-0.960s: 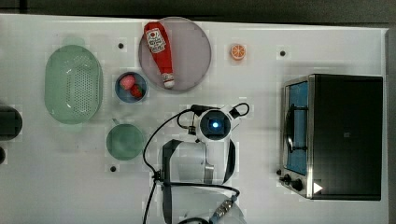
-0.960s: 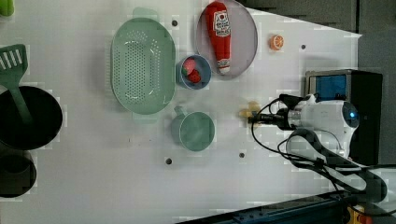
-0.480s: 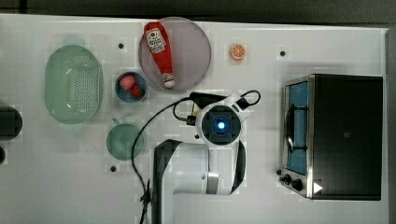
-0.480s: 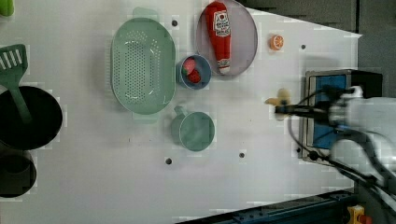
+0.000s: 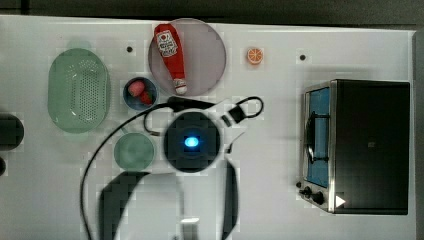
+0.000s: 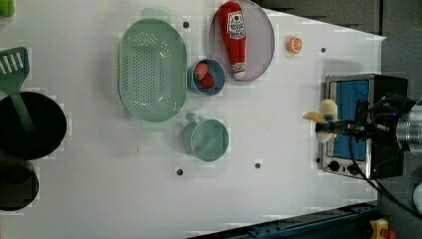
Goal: Pick Banana and place it in mug.
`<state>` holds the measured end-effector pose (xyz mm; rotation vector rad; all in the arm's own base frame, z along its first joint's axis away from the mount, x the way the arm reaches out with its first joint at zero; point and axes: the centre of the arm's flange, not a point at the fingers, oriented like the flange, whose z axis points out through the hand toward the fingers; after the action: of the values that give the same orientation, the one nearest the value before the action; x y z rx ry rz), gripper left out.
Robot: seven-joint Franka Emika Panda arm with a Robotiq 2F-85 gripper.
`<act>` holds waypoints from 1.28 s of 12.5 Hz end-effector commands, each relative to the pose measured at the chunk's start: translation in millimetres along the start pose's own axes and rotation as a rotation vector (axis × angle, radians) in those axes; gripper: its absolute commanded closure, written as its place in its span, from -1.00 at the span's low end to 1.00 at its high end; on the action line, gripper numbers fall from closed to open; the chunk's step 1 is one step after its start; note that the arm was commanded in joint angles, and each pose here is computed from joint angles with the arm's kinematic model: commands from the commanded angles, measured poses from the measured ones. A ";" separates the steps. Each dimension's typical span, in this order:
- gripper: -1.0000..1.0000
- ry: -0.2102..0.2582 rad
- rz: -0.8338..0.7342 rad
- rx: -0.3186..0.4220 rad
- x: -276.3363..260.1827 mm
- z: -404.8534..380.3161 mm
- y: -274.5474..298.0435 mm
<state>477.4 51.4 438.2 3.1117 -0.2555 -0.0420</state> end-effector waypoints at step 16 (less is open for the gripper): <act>-0.32 -0.108 0.320 0.043 -53.8 136.9 -169.2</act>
<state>433.3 231.4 284.1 3.0753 -0.6337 -0.2649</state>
